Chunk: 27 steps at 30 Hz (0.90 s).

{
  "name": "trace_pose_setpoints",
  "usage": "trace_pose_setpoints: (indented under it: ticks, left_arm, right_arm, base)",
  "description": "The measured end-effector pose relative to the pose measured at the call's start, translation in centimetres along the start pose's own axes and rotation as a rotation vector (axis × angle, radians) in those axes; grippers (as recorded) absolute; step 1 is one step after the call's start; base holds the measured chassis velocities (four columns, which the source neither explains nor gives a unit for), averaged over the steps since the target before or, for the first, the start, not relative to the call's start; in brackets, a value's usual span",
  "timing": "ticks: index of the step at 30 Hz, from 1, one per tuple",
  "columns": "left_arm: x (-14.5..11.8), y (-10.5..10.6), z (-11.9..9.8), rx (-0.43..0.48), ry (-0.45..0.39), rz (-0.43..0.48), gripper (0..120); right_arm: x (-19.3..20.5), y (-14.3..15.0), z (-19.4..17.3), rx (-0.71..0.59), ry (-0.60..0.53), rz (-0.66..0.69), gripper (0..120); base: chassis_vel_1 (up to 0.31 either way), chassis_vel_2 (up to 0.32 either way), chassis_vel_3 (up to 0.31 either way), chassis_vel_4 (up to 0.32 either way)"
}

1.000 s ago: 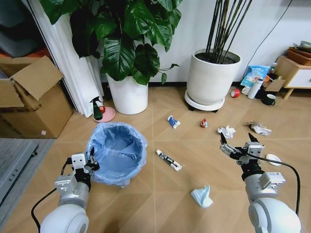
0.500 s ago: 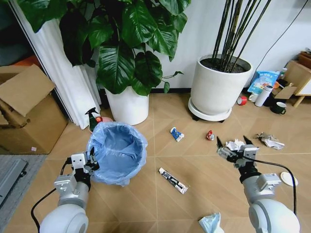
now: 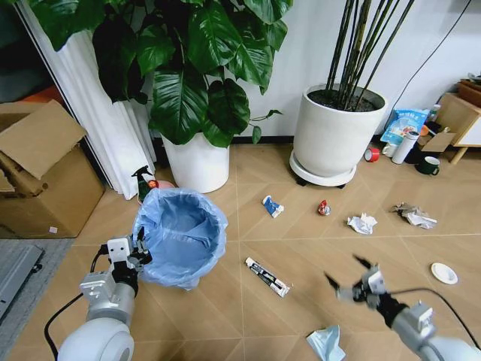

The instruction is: Pick up the trash bin and place the garbage on the floor into it.

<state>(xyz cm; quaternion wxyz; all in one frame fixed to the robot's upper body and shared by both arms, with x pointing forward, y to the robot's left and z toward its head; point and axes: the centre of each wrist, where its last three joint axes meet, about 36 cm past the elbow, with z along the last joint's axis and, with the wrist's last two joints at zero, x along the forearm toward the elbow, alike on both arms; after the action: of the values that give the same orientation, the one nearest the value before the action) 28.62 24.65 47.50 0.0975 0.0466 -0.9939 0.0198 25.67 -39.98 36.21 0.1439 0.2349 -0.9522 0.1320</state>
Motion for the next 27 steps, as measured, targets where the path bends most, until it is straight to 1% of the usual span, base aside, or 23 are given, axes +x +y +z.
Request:
trace_pose_setpoints:
  ticks: [2, 3, 7, 8, 11, 12, 15, 22, 27]
  left_arm:
    - [0.0, 0.0, 0.0, 0.001, -0.001, 0.000, 0]
    - [0.0, 0.0, 0.0, 0.001, -0.001, 0.000, 0]
    - [-0.5, -0.3, 0.2, 0.003, 0.000, 0.018, 0]
    - [-0.5, -0.3, 0.2, 0.003, 0.000, 0.018, 0]
    - [-0.7, -0.1, 0.6, -0.001, 0.008, 0.032, 0]
    - [-0.7, -0.1, 0.6, -0.001, 0.008, 0.032, 0]
    - [-0.9, -0.1, 0.8, -0.005, 0.013, 0.035, 0]
    - [-1.1, -0.3, 1.1, -0.009, 0.021, 0.044, 0]
    - [-1.1, -0.3, 1.2, -0.013, 0.024, 0.046, 0]
  right_arm:
    - [0.8, -0.2, 1.3, 0.020, 0.043, -0.047, 100]
    - [0.8, -0.2, 1.3, 0.020, 0.043, -0.047, 100]
    - [2.7, 0.1, 7.1, 0.095, 0.173, -0.152, 100]
    - [2.7, 0.1, 7.1, 0.095, 0.173, -0.152, 100]
    - [3.3, 1.7, 13.0, 0.092, 0.265, -0.175, 100]
    - [3.3, 1.7, 13.0, 0.092, 0.265, -0.175, 100]
    - [3.0, 3.6, 15.7, 0.042, 0.293, -0.171, 100]
    - [2.3, 4.8, 17.6, -0.004, 0.294, -0.154, 100]
    - [1.9, 5.1, 18.2, -0.020, 0.292, -0.149, 100]
  base:
    - [0.000, 0.000, 0.000, 0.000]
    - [0.000, 0.000, 0.000, 0.000]
    - [0.000, 0.000, 0.000, 0.000]
    - [0.000, 0.000, 0.000, 0.000]
    - [0.000, 0.000, 0.000, 0.000]
    - [0.000, 0.000, 0.000, 0.000]
    - [0.000, 0.000, 0.000, 0.000]
    - [0.000, 0.000, 0.000, 0.000]
    - [0.000, 0.000, 0.000, 0.000]
